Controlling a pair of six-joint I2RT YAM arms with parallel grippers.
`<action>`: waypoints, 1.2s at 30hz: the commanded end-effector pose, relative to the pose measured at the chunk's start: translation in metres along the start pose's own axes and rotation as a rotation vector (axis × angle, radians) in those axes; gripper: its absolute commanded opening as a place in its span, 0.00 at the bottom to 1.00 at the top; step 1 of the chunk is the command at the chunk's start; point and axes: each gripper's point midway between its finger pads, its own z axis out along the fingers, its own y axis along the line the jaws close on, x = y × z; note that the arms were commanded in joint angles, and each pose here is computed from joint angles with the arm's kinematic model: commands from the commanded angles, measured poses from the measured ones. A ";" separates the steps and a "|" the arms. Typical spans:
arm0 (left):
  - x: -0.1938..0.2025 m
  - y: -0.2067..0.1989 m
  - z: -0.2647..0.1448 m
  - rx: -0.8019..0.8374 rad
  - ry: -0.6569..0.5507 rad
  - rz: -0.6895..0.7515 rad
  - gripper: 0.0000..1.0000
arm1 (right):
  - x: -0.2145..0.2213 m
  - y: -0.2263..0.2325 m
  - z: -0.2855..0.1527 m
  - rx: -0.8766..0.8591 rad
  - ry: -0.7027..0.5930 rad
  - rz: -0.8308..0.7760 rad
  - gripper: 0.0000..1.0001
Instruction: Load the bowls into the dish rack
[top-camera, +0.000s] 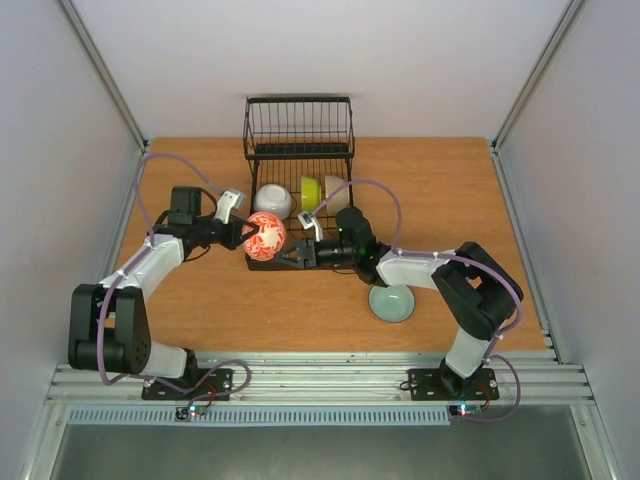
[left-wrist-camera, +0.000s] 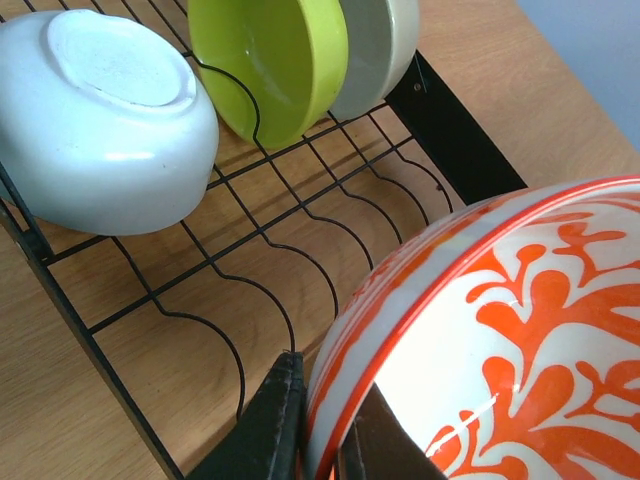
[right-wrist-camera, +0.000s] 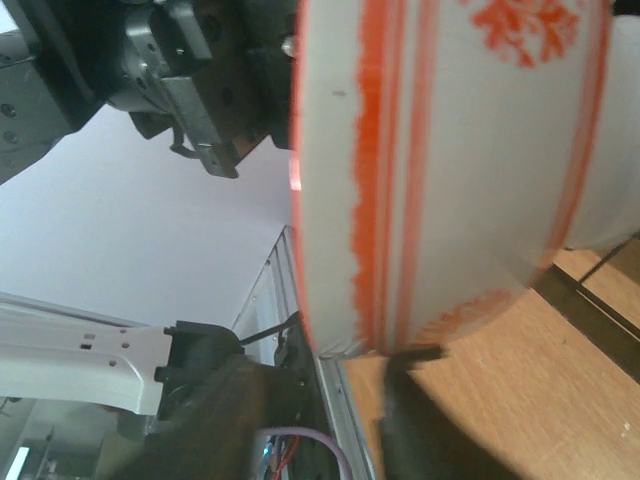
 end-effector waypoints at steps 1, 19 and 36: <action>-0.012 -0.030 -0.001 0.138 -0.031 0.030 0.00 | -0.020 0.010 -0.006 0.003 -0.092 -0.081 0.56; -0.010 -0.058 -0.014 0.262 -0.016 0.088 0.01 | -0.040 0.008 -0.018 0.151 -0.145 -0.142 0.85; -0.018 -0.063 -0.032 0.238 -0.081 0.125 0.00 | -0.039 0.013 -0.012 0.070 -0.119 -0.114 0.86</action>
